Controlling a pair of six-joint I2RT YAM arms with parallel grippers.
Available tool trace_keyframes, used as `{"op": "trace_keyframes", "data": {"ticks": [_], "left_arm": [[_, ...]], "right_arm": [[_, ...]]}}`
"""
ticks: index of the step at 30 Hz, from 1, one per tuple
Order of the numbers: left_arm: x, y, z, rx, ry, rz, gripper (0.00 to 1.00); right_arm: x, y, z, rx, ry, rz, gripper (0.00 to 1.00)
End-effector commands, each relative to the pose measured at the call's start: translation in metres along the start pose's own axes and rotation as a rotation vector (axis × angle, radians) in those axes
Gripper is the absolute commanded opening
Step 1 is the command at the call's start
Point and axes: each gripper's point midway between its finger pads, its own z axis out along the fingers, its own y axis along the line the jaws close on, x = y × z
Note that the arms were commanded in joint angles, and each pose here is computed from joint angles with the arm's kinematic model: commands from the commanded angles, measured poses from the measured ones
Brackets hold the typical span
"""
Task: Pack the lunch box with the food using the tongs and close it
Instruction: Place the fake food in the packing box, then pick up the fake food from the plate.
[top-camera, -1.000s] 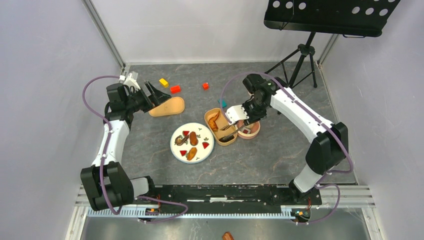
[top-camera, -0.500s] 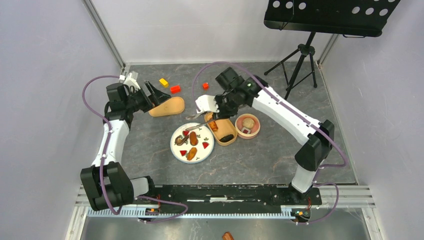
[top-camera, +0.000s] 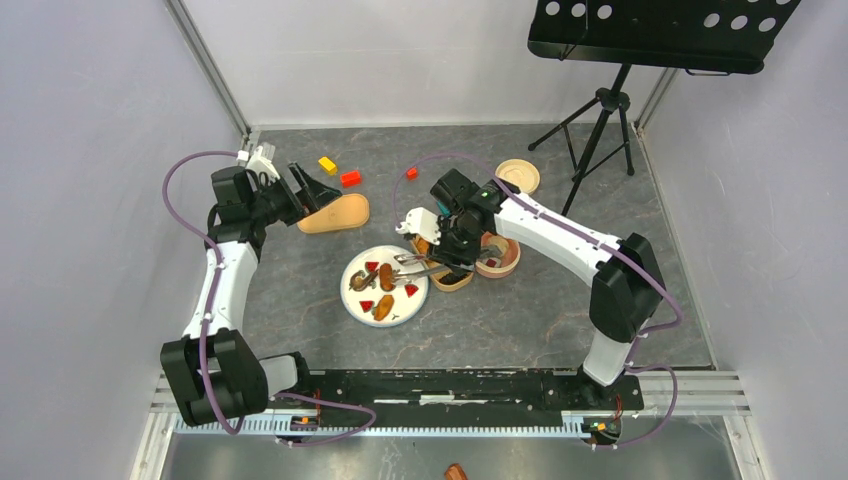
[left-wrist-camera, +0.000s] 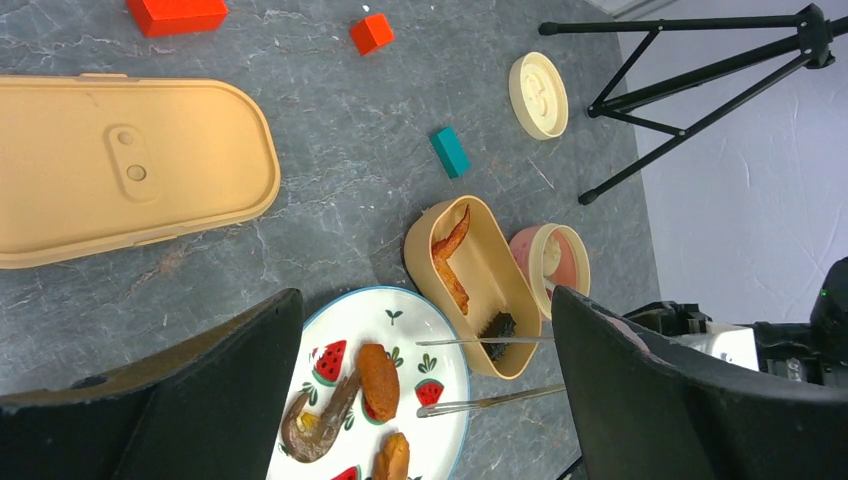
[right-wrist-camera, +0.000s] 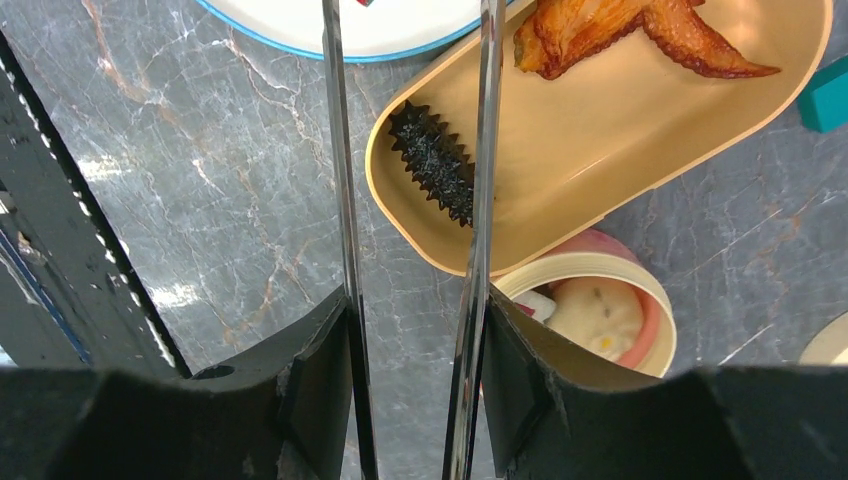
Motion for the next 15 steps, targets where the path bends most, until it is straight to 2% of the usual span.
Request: {"op": "trace_keyframes", "data": {"ticks": [1,15], "left_arm": [[-0.011,-0.011,-0.006,0.02,-0.028,0.069,0.99],[-0.009,-0.012,-0.006,0.027,-0.03,0.055,0.99]], "right_arm": [[-0.014,-0.007,0.002,0.053,-0.061,0.092,0.51],[-0.022,0.002,0.027,-0.011,-0.028,0.081,0.5]]}}
